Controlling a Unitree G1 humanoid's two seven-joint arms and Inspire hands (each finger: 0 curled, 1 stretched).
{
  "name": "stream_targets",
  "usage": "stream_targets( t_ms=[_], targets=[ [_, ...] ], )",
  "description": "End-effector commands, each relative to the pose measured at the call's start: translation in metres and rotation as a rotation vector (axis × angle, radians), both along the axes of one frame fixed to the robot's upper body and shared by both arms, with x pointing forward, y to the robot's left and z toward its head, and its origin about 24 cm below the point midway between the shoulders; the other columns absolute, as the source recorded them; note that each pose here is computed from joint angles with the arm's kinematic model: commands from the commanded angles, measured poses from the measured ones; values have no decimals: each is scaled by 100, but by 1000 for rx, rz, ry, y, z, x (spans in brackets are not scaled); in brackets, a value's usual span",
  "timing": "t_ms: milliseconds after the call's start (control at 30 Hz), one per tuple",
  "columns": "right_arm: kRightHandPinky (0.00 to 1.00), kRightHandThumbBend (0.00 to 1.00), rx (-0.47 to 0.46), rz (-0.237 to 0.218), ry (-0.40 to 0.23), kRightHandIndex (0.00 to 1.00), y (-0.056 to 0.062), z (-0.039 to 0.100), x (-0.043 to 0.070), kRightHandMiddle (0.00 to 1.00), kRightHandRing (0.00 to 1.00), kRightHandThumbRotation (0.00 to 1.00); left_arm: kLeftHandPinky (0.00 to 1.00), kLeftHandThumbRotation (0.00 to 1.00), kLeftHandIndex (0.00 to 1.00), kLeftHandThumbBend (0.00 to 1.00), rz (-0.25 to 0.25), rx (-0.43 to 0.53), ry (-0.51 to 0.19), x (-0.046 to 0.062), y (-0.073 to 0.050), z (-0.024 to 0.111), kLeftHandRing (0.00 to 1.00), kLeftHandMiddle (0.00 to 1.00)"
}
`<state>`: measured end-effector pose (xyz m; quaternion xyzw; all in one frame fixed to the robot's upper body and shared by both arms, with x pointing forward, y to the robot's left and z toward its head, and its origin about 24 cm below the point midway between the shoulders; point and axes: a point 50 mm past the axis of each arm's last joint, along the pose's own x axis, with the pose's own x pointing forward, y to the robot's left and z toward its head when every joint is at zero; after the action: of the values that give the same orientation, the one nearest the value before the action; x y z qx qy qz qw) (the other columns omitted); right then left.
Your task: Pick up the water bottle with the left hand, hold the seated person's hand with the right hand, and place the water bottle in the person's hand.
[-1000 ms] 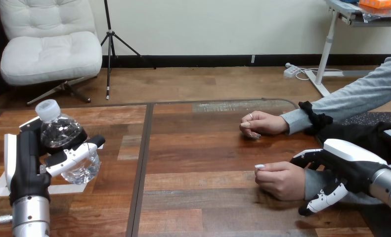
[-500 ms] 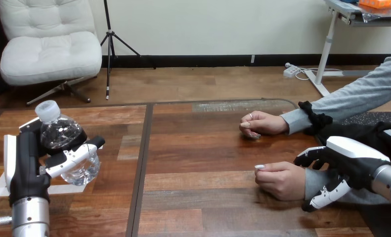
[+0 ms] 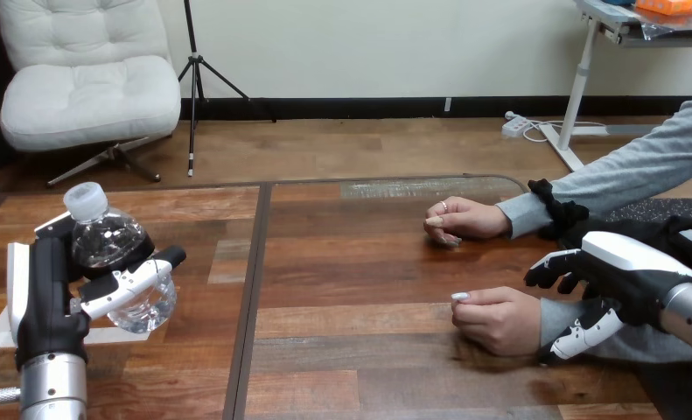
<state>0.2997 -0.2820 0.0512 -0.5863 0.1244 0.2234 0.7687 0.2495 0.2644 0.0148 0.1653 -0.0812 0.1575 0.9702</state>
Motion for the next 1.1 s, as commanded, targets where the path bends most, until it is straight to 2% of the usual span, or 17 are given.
stream_targets(
  t_ms=[0, 533, 767, 1067],
  targets=[
    [66, 92, -37, 10, -107, 77, -3, 32, 18, 79, 77, 24, 27, 0, 38, 72, -26, 14, -145, 14, -3, 31, 32, 36],
    [62, 92, -41, 2, -86, 73, -4, 33, 20, 76, 74, 16, 26, 0, 37, 73, -30, 8, -154, 13, -2, 31, 31, 35],
    [60, 93, -39, 16, -87, 71, -3, 33, 20, 73, 71, 10, 26, 0, 37, 72, -28, 4, -152, 13, -2, 30, 31, 35],
    [60, 96, -65, 17, -48, 71, -3, 33, 20, 73, 72, 12, 26, 0, 37, 72, -24, 3, -154, 13, -1, 31, 31, 35]
  ],
)
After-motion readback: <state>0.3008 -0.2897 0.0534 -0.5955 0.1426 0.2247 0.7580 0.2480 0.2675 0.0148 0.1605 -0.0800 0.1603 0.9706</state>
